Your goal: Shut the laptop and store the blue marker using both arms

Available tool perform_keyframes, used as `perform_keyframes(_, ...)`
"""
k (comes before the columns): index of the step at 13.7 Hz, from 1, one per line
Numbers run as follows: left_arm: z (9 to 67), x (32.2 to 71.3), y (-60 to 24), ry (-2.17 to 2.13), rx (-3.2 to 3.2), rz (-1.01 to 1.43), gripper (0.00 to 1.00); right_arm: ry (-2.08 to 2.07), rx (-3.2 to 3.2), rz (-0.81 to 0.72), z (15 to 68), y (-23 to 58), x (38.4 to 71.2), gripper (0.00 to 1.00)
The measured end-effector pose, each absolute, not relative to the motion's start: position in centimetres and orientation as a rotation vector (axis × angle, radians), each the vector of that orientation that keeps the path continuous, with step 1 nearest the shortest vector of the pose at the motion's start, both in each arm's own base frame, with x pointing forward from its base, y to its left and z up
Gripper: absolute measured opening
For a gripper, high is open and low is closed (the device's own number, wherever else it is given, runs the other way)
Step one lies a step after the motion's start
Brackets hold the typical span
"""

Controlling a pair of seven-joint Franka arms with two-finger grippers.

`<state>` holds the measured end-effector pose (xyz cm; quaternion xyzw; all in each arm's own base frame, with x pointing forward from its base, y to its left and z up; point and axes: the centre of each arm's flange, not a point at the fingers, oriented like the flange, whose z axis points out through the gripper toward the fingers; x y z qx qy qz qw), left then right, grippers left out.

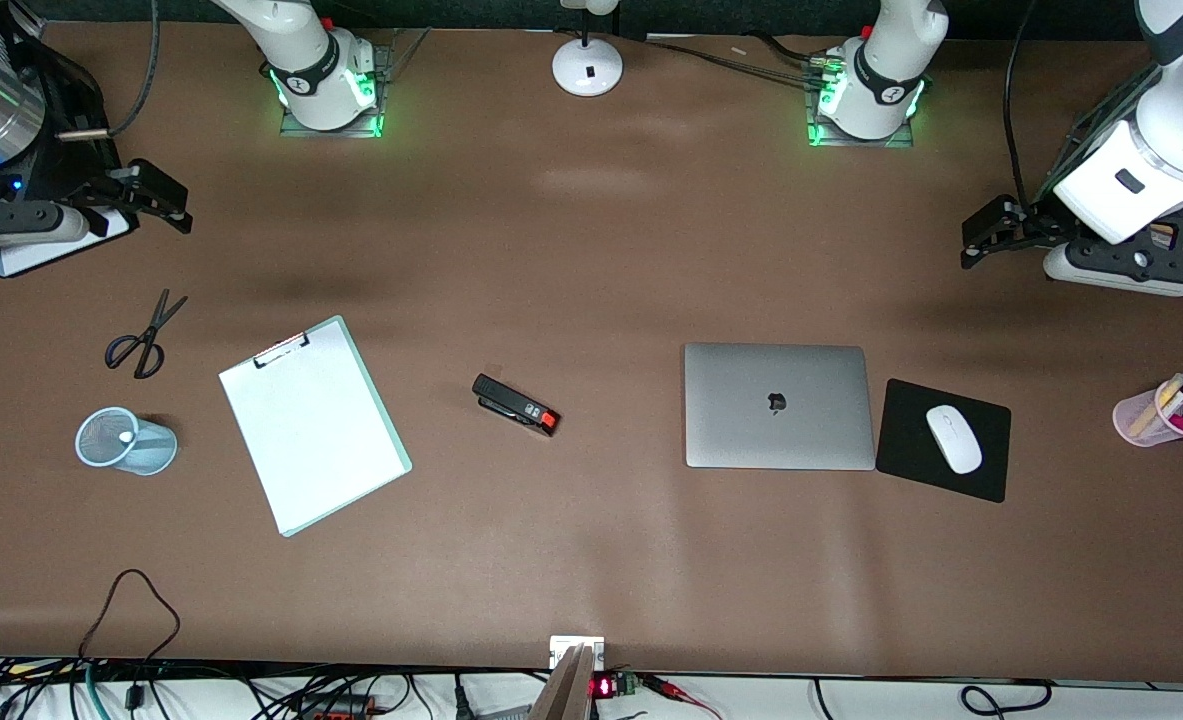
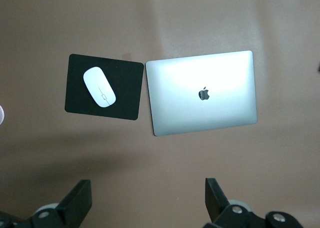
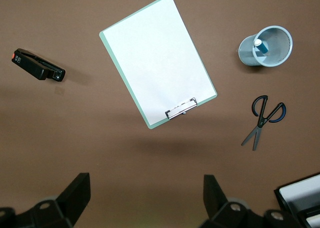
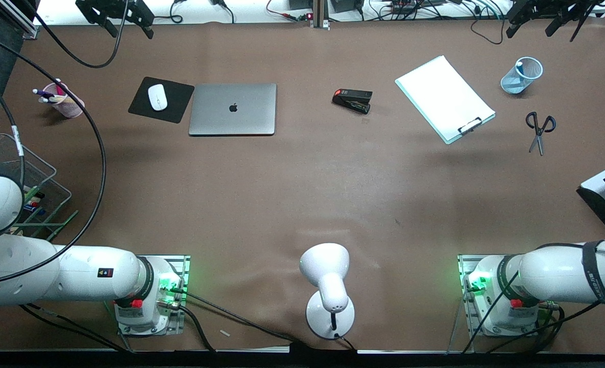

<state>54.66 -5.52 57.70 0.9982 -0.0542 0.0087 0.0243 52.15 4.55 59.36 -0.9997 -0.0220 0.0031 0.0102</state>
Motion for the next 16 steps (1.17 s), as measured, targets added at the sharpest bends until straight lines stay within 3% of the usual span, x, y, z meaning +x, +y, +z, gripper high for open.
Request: perform_keyframes(16,57.16,54.77,-5.54,-0.170,3.088,0.012,1.00,-0.069,-3.119,-0.024,59.99,4.51,51.98,1.00)
